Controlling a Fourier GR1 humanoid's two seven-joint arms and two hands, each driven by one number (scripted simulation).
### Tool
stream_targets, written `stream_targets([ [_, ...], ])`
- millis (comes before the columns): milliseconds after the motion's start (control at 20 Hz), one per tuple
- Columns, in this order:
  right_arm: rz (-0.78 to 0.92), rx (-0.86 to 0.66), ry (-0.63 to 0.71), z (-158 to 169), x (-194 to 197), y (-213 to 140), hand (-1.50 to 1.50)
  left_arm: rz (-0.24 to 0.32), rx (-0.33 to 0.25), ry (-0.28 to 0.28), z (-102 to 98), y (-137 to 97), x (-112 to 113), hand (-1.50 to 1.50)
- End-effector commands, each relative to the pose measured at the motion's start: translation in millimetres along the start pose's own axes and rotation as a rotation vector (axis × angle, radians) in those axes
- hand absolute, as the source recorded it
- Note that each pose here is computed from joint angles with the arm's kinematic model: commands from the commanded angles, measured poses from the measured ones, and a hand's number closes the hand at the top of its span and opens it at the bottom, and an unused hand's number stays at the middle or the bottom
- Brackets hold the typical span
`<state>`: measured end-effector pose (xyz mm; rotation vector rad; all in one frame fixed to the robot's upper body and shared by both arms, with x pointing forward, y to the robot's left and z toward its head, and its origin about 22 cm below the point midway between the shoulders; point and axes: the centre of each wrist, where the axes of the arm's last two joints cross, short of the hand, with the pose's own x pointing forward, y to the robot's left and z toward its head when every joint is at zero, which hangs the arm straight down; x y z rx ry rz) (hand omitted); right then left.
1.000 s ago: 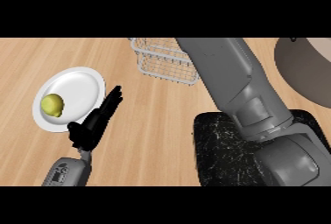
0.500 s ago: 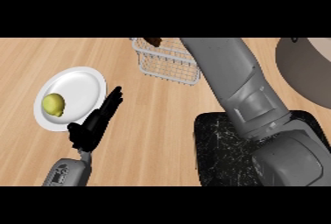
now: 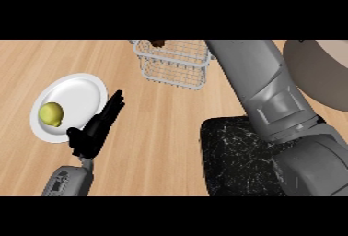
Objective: Pick the sweet potato from the tray and place it in the tiered basket
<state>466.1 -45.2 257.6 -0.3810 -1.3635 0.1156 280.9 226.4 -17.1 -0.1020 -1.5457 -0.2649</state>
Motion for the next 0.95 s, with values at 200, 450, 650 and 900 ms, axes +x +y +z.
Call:
stream_targets([
  [200,-0.085,-0.438,-0.11,-26.3,-11.9,-67.9,-1.5,-0.004,0.011,-0.002,11.6,7.6,2.1,0.0],
  [450,-0.22,-0.471,-0.154,-35.8,-32.7,-117.4,-1.5,0.0,0.064,0.017,11.0,-5.6,-0.6,0.0],
  [650,-0.267,-0.449,-0.173,-40.0,-59.5,-186.1,-1.5,0.009,0.069,0.039,24.5,8.4,-15.6,0.0],
  [900,-0.177,-0.418,-0.157,-26.7,-86.6,-263.0,-1.5,0.009,0.078,0.038,19.9,18.4,-2.8,0.0],
])
